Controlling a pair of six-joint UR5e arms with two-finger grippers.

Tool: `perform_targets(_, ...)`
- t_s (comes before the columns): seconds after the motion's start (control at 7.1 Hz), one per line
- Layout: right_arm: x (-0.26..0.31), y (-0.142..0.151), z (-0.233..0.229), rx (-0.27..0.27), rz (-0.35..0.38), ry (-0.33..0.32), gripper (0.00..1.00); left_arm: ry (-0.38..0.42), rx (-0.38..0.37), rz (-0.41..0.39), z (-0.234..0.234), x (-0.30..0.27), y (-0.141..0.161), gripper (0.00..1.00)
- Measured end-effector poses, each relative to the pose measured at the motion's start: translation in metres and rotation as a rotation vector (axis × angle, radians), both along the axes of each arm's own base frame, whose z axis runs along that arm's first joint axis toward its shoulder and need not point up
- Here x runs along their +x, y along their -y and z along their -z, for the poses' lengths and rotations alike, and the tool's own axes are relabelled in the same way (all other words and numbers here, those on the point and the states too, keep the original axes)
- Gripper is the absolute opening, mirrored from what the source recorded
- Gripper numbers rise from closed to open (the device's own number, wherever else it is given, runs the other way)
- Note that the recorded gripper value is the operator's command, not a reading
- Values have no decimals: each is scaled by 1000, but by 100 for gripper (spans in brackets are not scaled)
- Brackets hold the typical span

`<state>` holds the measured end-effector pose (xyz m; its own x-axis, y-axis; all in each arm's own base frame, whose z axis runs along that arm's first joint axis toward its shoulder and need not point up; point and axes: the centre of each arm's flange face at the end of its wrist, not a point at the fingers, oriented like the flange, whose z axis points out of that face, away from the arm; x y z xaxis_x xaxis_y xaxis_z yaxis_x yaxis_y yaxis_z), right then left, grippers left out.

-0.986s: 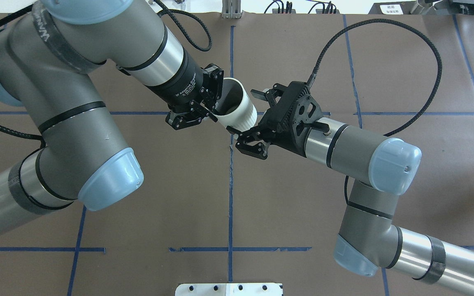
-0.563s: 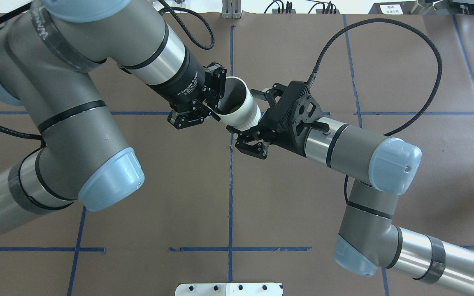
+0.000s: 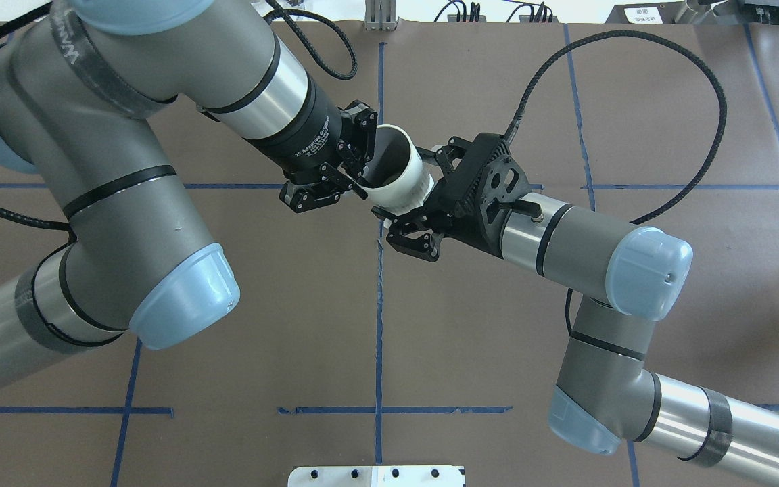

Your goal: Left arm hands cup to right arm to dump lemon

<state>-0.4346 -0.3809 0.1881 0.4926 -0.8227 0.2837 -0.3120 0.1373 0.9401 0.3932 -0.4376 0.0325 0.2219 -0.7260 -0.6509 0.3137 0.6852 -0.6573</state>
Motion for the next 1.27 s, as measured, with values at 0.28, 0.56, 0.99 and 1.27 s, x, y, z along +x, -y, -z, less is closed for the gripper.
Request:
perform_targets(0.28,0,0,1,1,1,2,20,-5,7,-1,1,0,-1,42)
perform_targets(0.56,1,0,0,-1,3,2,3,-30,85,-22,5,-3,-2,100)
perform_targets(0.99,0,2,-10,-19,5,-19,1,-25,237,-68,-8,-15,-5,100)
perform_targets(1.27,3,9,-20,-82,-6,-15,1,69,386,-147,-69,-22,5,100)
